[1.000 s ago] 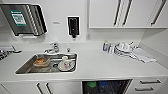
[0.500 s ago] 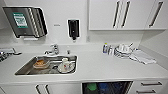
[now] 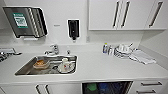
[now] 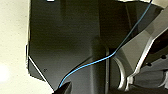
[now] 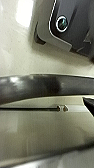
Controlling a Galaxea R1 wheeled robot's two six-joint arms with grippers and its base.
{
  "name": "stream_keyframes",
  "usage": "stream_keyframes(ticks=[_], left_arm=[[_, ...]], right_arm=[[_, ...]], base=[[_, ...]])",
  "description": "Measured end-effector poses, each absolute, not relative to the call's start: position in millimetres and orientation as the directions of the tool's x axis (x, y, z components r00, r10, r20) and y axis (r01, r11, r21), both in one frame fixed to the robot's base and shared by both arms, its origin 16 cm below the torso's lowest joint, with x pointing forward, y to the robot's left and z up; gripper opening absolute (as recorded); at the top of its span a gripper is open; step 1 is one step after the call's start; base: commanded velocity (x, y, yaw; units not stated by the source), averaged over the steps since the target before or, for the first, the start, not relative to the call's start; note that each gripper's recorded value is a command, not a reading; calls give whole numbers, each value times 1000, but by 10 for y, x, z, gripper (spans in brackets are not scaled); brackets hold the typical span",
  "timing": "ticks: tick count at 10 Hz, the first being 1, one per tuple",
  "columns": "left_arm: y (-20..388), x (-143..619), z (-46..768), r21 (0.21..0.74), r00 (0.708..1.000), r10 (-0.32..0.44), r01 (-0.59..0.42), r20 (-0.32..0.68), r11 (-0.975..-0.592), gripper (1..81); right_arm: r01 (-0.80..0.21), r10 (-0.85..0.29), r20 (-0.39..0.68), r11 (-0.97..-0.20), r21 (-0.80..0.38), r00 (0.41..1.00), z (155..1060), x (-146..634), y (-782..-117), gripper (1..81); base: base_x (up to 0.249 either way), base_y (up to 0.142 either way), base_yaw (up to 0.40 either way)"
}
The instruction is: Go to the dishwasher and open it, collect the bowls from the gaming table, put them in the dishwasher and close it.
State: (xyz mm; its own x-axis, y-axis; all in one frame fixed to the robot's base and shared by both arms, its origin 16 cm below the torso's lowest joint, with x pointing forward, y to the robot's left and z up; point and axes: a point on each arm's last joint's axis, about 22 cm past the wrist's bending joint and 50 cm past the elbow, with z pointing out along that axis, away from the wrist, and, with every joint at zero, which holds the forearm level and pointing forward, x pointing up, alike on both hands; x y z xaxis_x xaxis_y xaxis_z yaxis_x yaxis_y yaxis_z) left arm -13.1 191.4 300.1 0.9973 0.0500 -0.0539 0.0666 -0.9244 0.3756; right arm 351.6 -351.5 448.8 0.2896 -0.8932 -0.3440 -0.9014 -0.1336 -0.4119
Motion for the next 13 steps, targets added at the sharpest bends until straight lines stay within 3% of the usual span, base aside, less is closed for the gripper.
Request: stream_keyframes(ticks=[3, 5, 10, 13], left_arm=[[1842, -135, 3007, 383, 997, 51, 69, -56, -921, 811], [1846, -158, 3003, 378, 997, 46, 68, -66, -923, 811], [1977, -97, 2981, 362, 997, 44, 63, -60, -930, 811], [1989, -29, 2969, 361, 998, 42, 58, -52, -931, 811]], right_arm=[[-771, -900, -282, -89, -630, 334, 5468, 4577, -3784, 811], [-768, -866, -311, -121, -629, 392, 5689, 4413, -3620, 811], [-768, -811, -259, -319, -555, 524, 5226, 3628, -3611, 811], [-723, -747, -169, -519, -456, 643, 4429, 3035, -3689, 811]], base=[[0, 0, 0], [0, 0, 0], [0, 0, 0], [0, 0, 0]])
